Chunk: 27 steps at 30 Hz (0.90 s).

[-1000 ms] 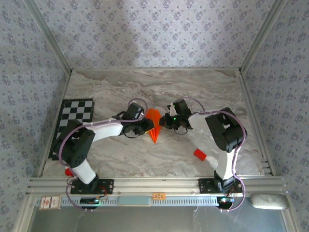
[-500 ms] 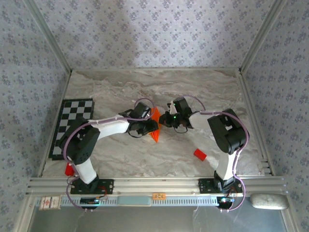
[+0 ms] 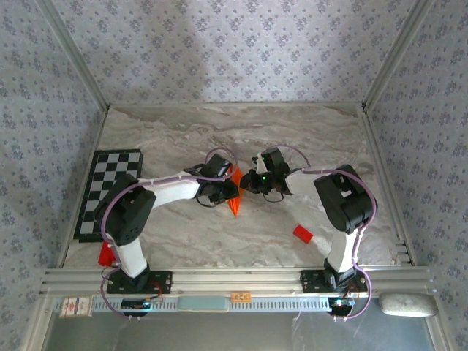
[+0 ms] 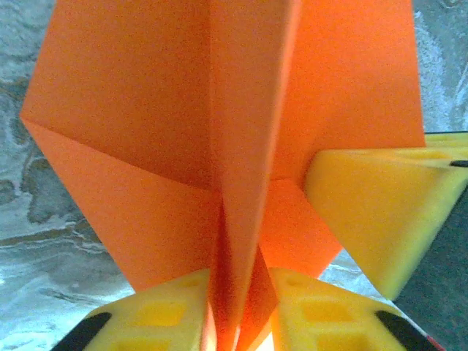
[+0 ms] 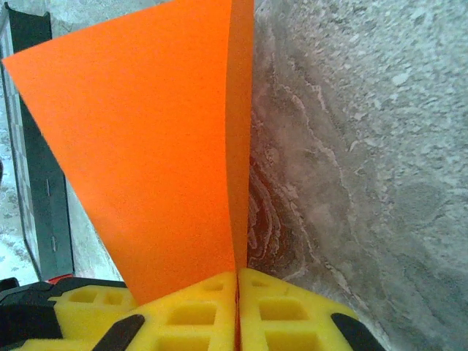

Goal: Fold a paper plane with a square sheet of paper (pick it up from the middle)
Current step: Move the paper plane to the top-center of the table.

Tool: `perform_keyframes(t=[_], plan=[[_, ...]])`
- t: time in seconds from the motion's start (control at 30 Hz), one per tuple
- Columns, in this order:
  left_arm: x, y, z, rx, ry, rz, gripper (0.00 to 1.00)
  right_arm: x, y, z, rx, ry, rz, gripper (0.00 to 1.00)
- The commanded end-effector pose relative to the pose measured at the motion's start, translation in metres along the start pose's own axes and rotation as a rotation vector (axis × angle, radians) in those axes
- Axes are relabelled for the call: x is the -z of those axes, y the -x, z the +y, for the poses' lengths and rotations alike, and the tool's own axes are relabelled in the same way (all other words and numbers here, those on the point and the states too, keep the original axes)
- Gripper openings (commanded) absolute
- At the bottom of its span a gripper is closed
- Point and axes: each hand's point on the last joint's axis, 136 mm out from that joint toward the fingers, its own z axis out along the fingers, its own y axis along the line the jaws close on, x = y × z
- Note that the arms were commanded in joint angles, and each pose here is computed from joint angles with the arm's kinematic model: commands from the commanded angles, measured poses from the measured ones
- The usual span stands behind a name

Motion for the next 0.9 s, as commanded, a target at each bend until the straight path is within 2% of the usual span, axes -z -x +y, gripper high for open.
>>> perform_keyframes(t=[0.0, 0.07, 0.17, 0.3, 0.5, 0.7, 0.87], plan=[[-0.001, 0.001, 0.004, -0.002, 0.049, -0.004, 0.19, 0.008, 0.004, 0.018, 0.010, 0.025, -0.001, 0.11], [0.000, 0.001, 0.007, -0.010, 0.070, -0.002, 0.15, 0.011, 0.005, 0.018, 0.016, 0.016, -0.007, 0.14], [0.003, 0.004, 0.009, -0.036, 0.095, -0.008, 0.10, 0.019, 0.010, 0.015, 0.029, -0.028, -0.033, 0.23], [0.011, 0.013, 0.008, -0.091, 0.144, -0.021, 0.09, 0.038, 0.025, 0.007, 0.053, -0.108, -0.096, 0.39], [0.022, 0.040, 0.010, -0.237, 0.260, -0.048, 0.09, 0.076, 0.054, -0.004, 0.121, -0.212, -0.222, 0.58], [0.018, 0.079, 0.005, -0.325, 0.315, -0.061, 0.08, 0.115, 0.069, -0.016, 0.188, -0.297, -0.339, 0.69], [0.003, 0.105, 0.001, -0.365, 0.372, -0.058, 0.08, 0.137, 0.074, -0.028, 0.195, -0.335, -0.389, 0.72]])
